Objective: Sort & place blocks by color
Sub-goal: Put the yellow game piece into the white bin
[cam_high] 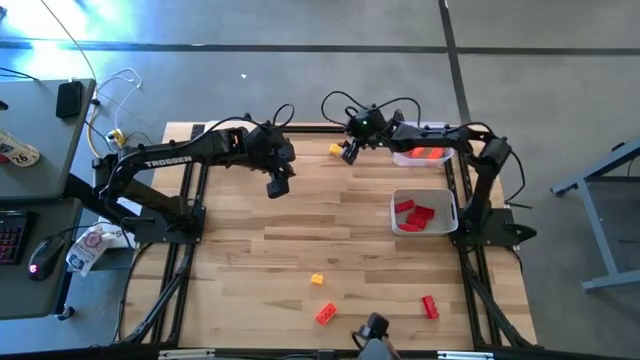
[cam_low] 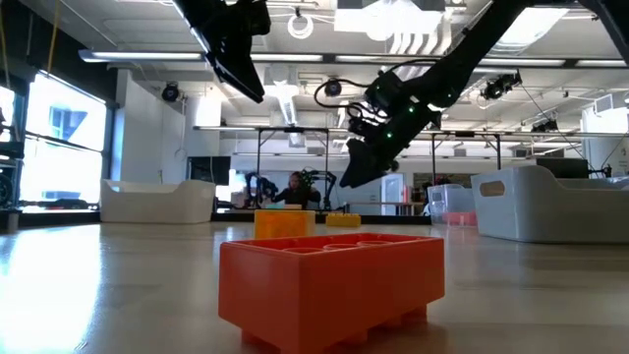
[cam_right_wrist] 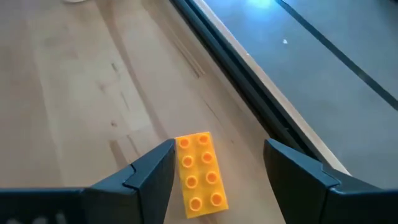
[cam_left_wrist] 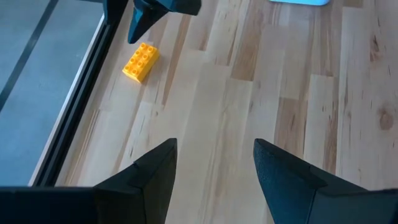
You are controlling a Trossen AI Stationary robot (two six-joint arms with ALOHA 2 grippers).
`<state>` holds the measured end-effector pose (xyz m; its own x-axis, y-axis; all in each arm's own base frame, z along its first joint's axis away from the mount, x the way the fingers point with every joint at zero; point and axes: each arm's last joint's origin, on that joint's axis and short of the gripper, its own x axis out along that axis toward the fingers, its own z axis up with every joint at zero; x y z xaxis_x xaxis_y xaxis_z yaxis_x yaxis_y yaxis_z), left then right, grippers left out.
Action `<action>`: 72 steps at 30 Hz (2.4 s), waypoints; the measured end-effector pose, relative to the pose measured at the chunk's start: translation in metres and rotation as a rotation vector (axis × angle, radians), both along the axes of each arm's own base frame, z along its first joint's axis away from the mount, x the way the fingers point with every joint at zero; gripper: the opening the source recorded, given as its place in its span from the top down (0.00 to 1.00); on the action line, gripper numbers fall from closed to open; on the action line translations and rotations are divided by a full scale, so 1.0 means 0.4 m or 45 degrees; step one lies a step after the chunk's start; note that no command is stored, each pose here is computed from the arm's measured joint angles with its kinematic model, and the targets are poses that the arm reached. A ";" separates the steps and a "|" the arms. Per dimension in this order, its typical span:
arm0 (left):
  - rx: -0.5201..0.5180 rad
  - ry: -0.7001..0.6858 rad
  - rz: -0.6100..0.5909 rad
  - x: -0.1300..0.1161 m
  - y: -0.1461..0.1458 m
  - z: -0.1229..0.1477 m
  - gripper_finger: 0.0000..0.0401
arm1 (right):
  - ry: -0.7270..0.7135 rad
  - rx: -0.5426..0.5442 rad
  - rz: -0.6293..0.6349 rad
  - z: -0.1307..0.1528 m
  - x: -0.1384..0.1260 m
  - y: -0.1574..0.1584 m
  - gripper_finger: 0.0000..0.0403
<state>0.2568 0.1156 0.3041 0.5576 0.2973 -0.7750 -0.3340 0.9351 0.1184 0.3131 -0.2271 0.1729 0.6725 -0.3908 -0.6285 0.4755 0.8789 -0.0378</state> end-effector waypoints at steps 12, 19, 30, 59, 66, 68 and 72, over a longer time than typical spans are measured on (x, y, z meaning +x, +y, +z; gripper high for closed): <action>-0.010 -0.004 -0.004 0.000 -0.001 0.000 0.50 | 0.154 0.109 0.003 0.021 0.048 -0.036 0.43; -0.007 -0.006 -0.006 0.001 -0.001 0.000 0.50 | 0.269 0.168 0.040 -0.018 0.058 -0.024 0.43; -0.006 -0.006 -0.007 0.001 -0.001 0.000 0.50 | 0.390 0.160 0.014 -0.090 0.065 -0.028 0.43; -0.111 -0.055 0.141 -0.003 0.005 0.000 0.50 | 0.490 0.178 0.203 -0.046 0.100 0.100 0.72; -0.139 -0.072 0.283 -0.029 0.056 -0.001 0.50 | 0.502 0.058 0.229 0.031 0.109 0.177 0.72; -0.154 -0.082 0.320 -0.039 0.073 -0.001 0.50 | 0.480 0.023 0.247 0.057 0.111 0.199 0.72; -0.252 -0.138 0.334 -0.056 0.101 0.000 0.50 | 0.435 -0.063 0.292 0.113 0.111 0.243 0.72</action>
<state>0.2345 0.1561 0.3043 0.5644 0.2914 -0.7724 -0.5668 0.8170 -0.1060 0.3576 -0.1298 0.2181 0.5017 -0.2903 -0.8149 0.2200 0.9538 -0.2044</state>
